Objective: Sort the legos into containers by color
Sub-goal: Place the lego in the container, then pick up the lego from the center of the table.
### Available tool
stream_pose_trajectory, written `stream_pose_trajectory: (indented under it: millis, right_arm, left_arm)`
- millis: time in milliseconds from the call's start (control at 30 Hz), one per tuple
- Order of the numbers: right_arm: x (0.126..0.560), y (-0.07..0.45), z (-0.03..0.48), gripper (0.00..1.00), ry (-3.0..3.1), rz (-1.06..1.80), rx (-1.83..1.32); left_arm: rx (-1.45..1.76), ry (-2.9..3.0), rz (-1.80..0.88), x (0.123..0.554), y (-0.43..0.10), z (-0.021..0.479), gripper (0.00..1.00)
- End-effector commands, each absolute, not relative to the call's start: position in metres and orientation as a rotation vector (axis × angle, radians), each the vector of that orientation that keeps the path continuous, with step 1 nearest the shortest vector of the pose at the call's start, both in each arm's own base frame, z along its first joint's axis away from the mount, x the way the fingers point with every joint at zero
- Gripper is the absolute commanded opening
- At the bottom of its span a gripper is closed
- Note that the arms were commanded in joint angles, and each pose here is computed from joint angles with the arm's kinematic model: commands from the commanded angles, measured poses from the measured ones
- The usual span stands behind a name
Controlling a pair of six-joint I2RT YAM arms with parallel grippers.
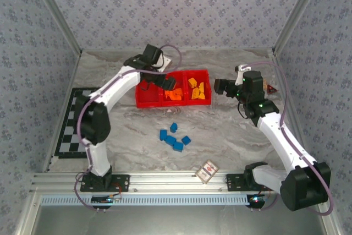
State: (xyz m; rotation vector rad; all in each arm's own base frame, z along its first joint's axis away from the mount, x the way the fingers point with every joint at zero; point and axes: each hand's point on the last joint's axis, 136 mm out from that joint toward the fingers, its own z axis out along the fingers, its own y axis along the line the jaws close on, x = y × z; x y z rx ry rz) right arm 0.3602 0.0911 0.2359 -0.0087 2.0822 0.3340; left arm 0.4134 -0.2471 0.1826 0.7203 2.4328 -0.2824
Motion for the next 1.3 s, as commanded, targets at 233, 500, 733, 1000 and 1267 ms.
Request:
stream_pose_trajectory:
  millis: [233,500,733,1000,1267]
  right_arm:
    - [0.366,0.085,0.228,1.0,2.132,0.332,0.051]
    - [0.363,0.074,0.229,1.0,2.134,0.303,0.077]
    - [0.371,0.073,0.223,1.0,2.139,0.327,0.107]
    - [0.374,0.079,0.214,1.0,2.179,0.362,0.102]
    - [0.373,0.075,0.208,1.0,2.196,0.348,0.119]
  left_arm:
    - [0.646,2.171,-0.563,0.353,-0.25,0.27,1.0]
    - [0.745,2.373,-0.306,0.291,-0.257,0.201,0.97]
    - [0.761,2.581,-0.258,0.247,-0.271,0.151,0.93]
    - [0.758,2.768,-0.132,0.241,-0.278,0.109,0.79]
    - [0.826,2.836,-0.09,0.242,-0.293,0.084,0.71]
